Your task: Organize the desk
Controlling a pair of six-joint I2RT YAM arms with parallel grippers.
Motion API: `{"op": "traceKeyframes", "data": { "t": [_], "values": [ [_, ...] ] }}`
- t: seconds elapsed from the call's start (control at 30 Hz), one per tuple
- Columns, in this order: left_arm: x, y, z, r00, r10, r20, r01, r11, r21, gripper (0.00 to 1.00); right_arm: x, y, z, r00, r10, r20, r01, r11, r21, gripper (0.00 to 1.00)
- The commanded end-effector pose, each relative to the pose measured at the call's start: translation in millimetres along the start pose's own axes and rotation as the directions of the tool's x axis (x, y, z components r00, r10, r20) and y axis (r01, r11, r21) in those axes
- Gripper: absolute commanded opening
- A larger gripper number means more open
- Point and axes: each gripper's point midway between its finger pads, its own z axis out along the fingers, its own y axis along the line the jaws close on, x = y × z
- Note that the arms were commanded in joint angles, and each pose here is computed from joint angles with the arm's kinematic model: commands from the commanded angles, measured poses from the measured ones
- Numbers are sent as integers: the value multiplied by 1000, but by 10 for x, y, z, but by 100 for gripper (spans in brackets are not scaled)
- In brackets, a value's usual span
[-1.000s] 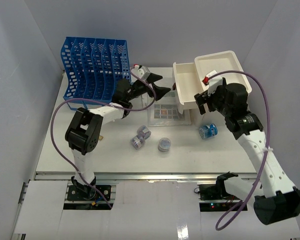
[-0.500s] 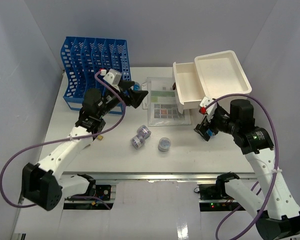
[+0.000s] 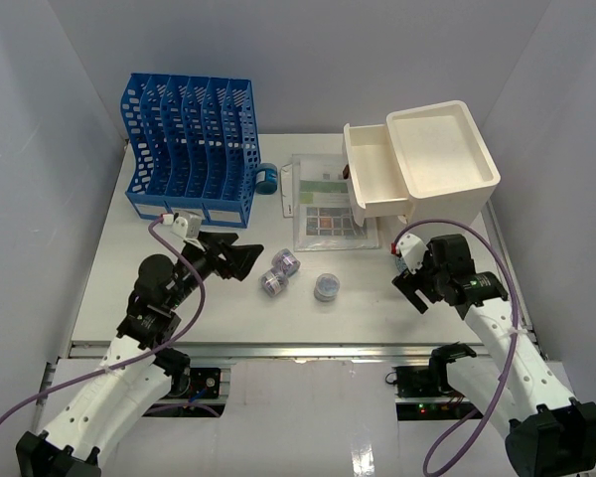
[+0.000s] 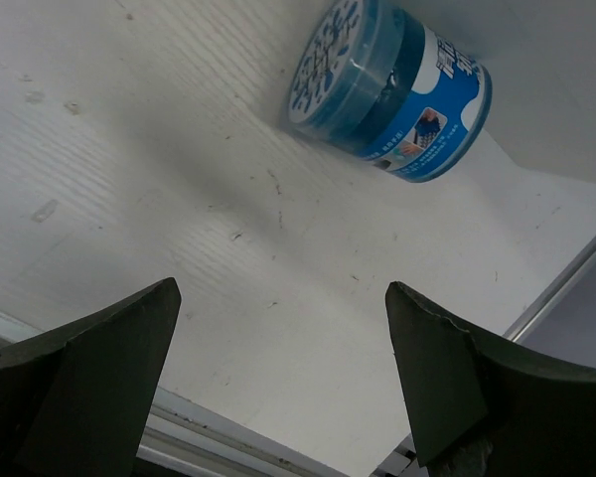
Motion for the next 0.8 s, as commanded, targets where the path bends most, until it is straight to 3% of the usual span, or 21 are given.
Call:
{"op": "traceKeyframes", "data": {
  "t": [0.0, 0.17, 0.77],
  "values": [
    [163, 79, -6, 997, -74, -28, 73, 997, -29, 98, -147, -410, 145, 997, 62, 50, -71, 976, 206, 90],
    [279, 71, 10, 993, -99, -67, 98, 995, -15, 98, -240, -330, 329, 984, 146, 102, -161, 974, 158, 90],
    [382, 70, -3, 992, -99, -71, 100, 995, 11, 98, -276, -569, 566, 925, 303, 231, -362, 887, 285, 90]
  ]
}}
